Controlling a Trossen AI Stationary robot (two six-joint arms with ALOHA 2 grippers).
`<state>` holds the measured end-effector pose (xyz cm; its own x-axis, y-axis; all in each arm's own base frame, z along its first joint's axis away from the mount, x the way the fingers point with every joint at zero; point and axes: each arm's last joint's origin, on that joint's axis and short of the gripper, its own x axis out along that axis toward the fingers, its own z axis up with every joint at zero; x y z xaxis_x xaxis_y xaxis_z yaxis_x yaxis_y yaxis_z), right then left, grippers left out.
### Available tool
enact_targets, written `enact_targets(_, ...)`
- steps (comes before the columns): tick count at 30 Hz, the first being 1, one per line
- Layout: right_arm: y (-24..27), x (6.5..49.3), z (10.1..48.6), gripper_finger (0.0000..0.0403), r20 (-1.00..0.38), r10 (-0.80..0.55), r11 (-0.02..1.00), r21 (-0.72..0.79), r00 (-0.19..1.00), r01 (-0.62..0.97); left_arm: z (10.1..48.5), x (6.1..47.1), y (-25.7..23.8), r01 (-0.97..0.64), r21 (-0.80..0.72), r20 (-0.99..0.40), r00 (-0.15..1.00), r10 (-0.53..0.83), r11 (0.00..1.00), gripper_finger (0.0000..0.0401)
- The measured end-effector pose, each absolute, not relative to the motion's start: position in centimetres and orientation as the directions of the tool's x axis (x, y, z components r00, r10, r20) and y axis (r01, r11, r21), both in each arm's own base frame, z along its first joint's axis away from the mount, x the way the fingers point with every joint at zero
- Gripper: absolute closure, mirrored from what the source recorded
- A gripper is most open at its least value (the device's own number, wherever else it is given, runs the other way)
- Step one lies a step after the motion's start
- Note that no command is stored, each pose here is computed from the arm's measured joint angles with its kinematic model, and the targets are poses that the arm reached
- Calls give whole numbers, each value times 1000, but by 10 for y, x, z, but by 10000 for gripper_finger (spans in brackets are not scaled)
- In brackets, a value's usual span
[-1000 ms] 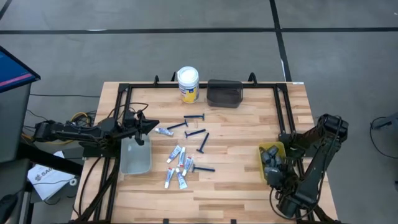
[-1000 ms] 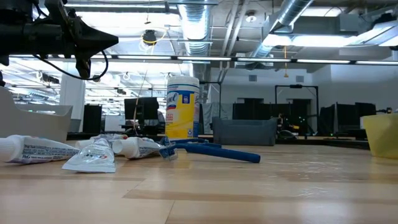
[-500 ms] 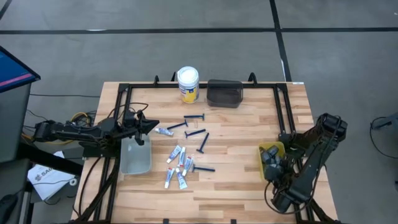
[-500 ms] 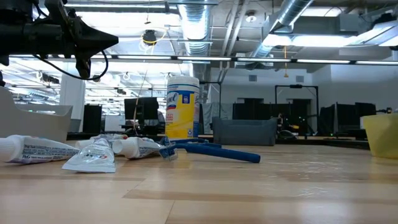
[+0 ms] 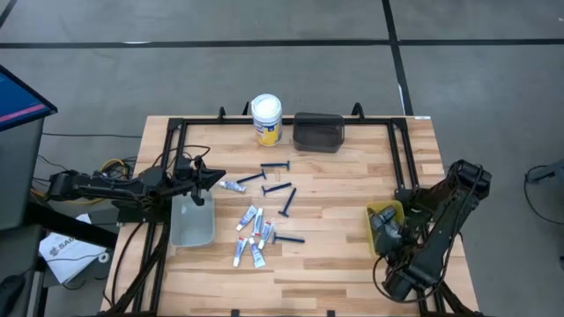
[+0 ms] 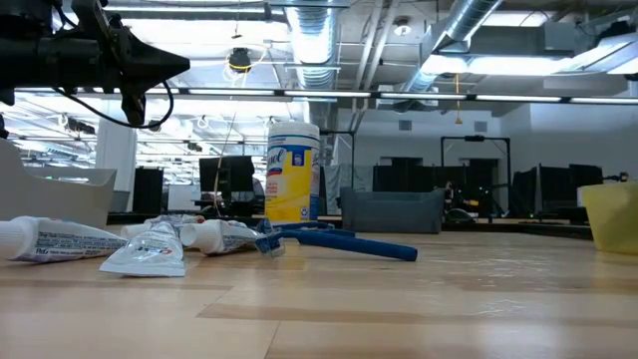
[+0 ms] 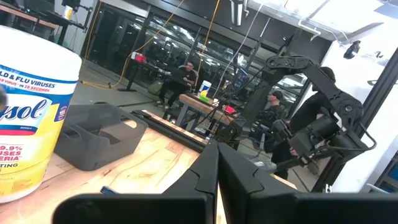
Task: Pick & Place Travel size toiletries
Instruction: Put the blue razor into the black bin
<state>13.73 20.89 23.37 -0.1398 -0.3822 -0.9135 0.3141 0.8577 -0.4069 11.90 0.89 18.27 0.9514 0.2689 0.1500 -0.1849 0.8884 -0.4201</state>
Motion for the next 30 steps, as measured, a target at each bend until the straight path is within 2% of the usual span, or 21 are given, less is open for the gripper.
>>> enact_targets(7,213,168,265,162,-938,-334,889,-278,99,364,183,119,9,-185,-420,150,951,270,888,401)
enact_targets(13,207,212,308,162,-808,-361,863,-101,465,494,183,119,9,-185,-420,150,951,270,888,401)
enact_targets(16,191,236,318,162,-766,-386,817,-24,514,577,183,119,9,-185,-420,151,951,269,888,401)
enact_targets(21,156,277,314,162,-756,-422,768,-4,501,641,183,119,9,-185,-420,150,951,269,888,401)
enact_targets(24,140,307,300,162,-769,-415,828,-98,487,551,183,119,9,-185,-420,150,951,269,888,401)
enact_targets(27,136,336,279,162,-792,-359,918,-203,495,341,183,119,9,-185,-420,151,951,269,888,401)
enact_targets(30,145,362,253,162,-822,-235,972,-198,519,126,183,119,9,-185,-420,150,951,269,888,401)
